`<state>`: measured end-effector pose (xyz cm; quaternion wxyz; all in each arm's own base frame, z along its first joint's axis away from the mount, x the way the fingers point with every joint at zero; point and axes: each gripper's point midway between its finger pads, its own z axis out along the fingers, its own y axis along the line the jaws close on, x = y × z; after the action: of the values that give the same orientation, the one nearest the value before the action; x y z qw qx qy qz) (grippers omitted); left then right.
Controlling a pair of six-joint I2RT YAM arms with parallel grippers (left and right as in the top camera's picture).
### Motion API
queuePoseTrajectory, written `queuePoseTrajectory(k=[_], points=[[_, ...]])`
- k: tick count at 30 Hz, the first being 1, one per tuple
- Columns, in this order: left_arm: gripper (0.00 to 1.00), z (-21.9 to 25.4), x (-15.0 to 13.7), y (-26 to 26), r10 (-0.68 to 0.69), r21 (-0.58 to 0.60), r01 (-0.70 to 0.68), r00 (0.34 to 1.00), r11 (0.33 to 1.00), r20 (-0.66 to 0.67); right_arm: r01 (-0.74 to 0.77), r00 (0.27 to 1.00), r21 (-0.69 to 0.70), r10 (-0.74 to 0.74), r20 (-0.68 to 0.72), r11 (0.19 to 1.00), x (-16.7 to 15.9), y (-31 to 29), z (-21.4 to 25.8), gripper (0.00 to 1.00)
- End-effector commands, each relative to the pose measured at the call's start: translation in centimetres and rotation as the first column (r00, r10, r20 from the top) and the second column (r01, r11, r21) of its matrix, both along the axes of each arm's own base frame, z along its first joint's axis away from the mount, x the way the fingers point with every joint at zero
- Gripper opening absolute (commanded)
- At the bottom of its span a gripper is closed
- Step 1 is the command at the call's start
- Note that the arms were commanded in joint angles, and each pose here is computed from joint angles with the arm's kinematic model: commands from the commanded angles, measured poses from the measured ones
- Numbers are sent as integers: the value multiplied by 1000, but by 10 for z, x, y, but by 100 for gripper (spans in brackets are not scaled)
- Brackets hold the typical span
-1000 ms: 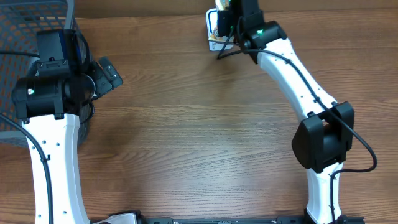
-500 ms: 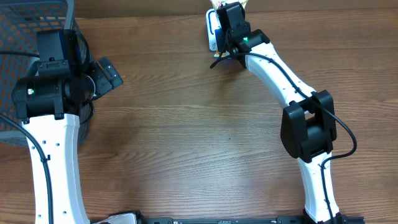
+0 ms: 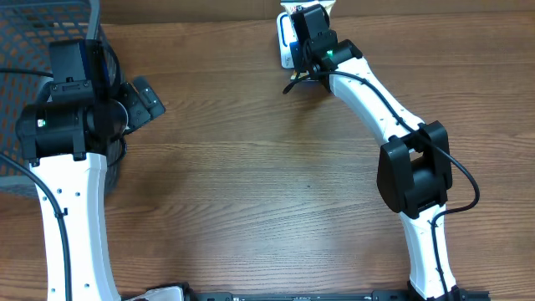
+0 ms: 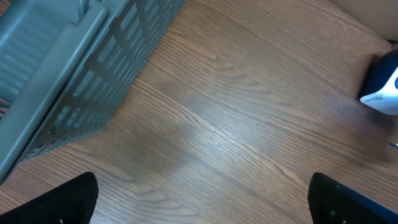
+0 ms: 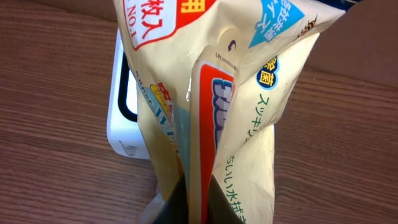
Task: Scan the item barcode
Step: 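Hold the pack's barcode against the white scanner, then carry the pack off to the right and drop it at the table edge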
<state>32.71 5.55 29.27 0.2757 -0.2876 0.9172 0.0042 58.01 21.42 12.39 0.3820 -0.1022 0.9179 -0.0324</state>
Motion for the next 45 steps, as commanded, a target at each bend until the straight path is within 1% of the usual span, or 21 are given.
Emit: queuePoseTrajectory(k=[1, 6, 8, 11, 14, 16, 20, 23, 25, 27, 28, 30, 33, 37, 38, 42, 45], points=[[100, 4, 1, 2, 16, 7, -16, 1000, 1000, 10, 15, 998, 2, -15, 55, 1000, 5, -5, 27, 4], [100, 4, 1, 2, 16, 7, -16, 1000, 1000, 10, 40, 997, -16, -39, 69, 999, 7, -11, 29, 4], [100, 4, 1, 3, 16, 7, -16, 1000, 1000, 10, 88, 992, -54, -83, 90, 995, 8, -22, 33, 4], [100, 4, 1, 2, 16, 7, -16, 1000, 1000, 10, 144, 984, -61, -136, 118, 988, 8, -31, 43, 4], [100, 3, 1, 2, 16, 7, -16, 1000, 1000, 10, 265, 951, -20, -258, 169, 964, 6, -51, 67, 4], [100, 4, 1, 2, 16, 7, -16, 1000, 1000, 10, 329, 925, 34, -329, 191, 944, 3, -67, 88, 4], [100, 4, 1, 2, 16, 7, -16, 1000, 1000, 10, 447, 865, 134, -466, 185, 884, -8, -113, 122, 4], [100, 4, 1, 2, 16, 7, -16, 1000, 1000, 10, 568, 793, 174, -592, 146, 804, -20, -170, 132, 4], [100, 4, 1, 2, 16, 7, -16, 1000, 1000, 10, 659, 727, 171, -678, 106, 733, -31, -218, 130, 4], [100, 3, 1, 2, 16, 7, -16, 1000, 1000, 10, 757, 638, 144, -769, 50, 637, -49, -273, 119, 4], [100, 3, 1, 2, 16, 7, -16, 1000, 1000, 10, 787, 605, 129, -795, 31, 604, -56, -291, 114, 4], [100, 4, 1, 2, 16, 7, -16, 1000, 1000, 10, 869, 488, 99, -872, -19, 485, -79, -346, 102, 4], [100, 4, 1, 2, 16, 7, -16, 1000, 1000, 10, 939, 340, 89, -938, -70, 334, -110, -414, 90, 4], [100, 4, 1, 2, 16, 7, -16, 1000, 1000, 10, 969, 233, 112, -962, -143, 219, -140, -473, 78, 4], [100, 3, 1, 2, 16, 7, -16, 1000, 1000, 10, 979, 187, 117, -968, -167, 169, -154, -496, 72, 4], [100, 4, 1, 3, 16, 7, -16, 1000, 1000, 10, 988, 120, 124, -969, -215, 95, -176, -527, 57, 4], [100, 4, 1, 2, 16, 7, -16, 1000, 1000, 10, 991, 86, 118, -972, -218, 61, -185, -542, 46, 4]])
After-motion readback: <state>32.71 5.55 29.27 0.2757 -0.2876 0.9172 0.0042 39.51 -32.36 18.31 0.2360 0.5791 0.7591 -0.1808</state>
